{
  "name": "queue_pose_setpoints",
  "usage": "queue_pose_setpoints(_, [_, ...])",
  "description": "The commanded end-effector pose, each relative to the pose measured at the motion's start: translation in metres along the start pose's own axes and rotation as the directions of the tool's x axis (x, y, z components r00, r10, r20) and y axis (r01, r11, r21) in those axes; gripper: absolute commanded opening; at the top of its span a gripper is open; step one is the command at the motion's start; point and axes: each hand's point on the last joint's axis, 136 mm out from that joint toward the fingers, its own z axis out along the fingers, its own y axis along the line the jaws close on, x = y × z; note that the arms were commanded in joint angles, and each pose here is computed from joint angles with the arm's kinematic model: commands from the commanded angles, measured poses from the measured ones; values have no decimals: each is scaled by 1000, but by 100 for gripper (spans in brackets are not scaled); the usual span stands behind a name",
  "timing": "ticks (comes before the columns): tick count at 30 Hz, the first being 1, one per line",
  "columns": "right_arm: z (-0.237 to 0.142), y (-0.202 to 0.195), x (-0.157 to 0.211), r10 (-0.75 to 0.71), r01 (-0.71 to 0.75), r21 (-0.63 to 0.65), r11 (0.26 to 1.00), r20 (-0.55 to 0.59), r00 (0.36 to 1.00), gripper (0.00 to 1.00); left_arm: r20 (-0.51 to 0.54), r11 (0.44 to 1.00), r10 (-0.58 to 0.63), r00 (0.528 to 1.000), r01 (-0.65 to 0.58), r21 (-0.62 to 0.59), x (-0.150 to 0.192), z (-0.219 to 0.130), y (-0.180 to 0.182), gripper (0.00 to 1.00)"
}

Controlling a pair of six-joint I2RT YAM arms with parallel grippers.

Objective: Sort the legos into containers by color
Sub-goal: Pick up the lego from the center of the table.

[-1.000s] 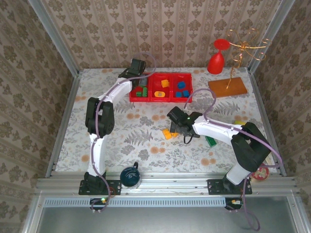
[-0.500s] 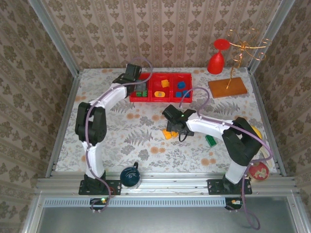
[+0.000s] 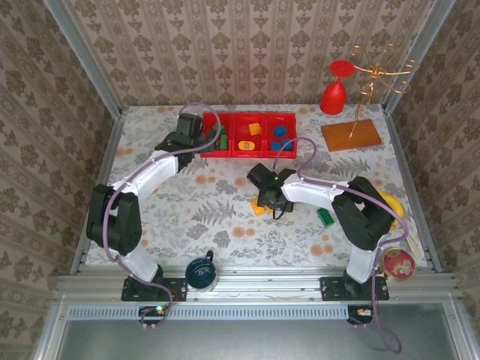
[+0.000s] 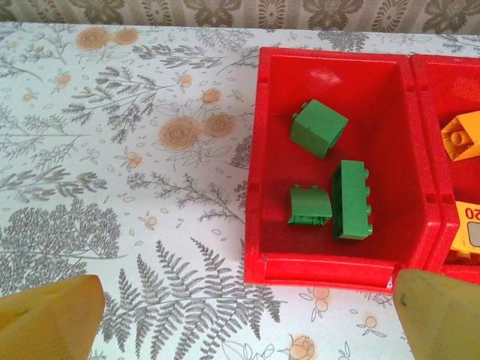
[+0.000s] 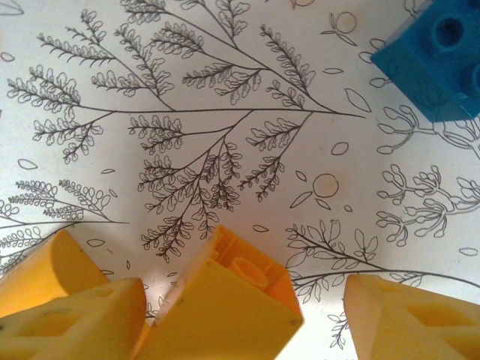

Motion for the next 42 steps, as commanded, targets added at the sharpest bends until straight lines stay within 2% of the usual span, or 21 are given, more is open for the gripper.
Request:
queue_pose_setpoints(1, [1,-7,10,4,-3,26,1000,-31,1000,64,73,998,-64,995,63,15,-16,-19,7,100])
queue_pose_setpoints(11, [4,-9,16,14,-14,1,1000,-40,999,41,115,996,-93,989,91,24,-13,-46,18,100])
queue_pose_setpoints(23, [-9,-6,2,-49,49,5,999,6,999,26,118,994,-113,987,113,6,-3,-60,34,100])
queue_pose_setpoints(31, [-46,4,-43,-142,140,21,990,147,979,26,149,989,-149,977,150,5,5,-78,52,100])
queue_pose_setpoints(42, [-79,55,-134,-243,260,-8,966,324,914,25,139,978,-207,968,206,22,19,-87,68,100])
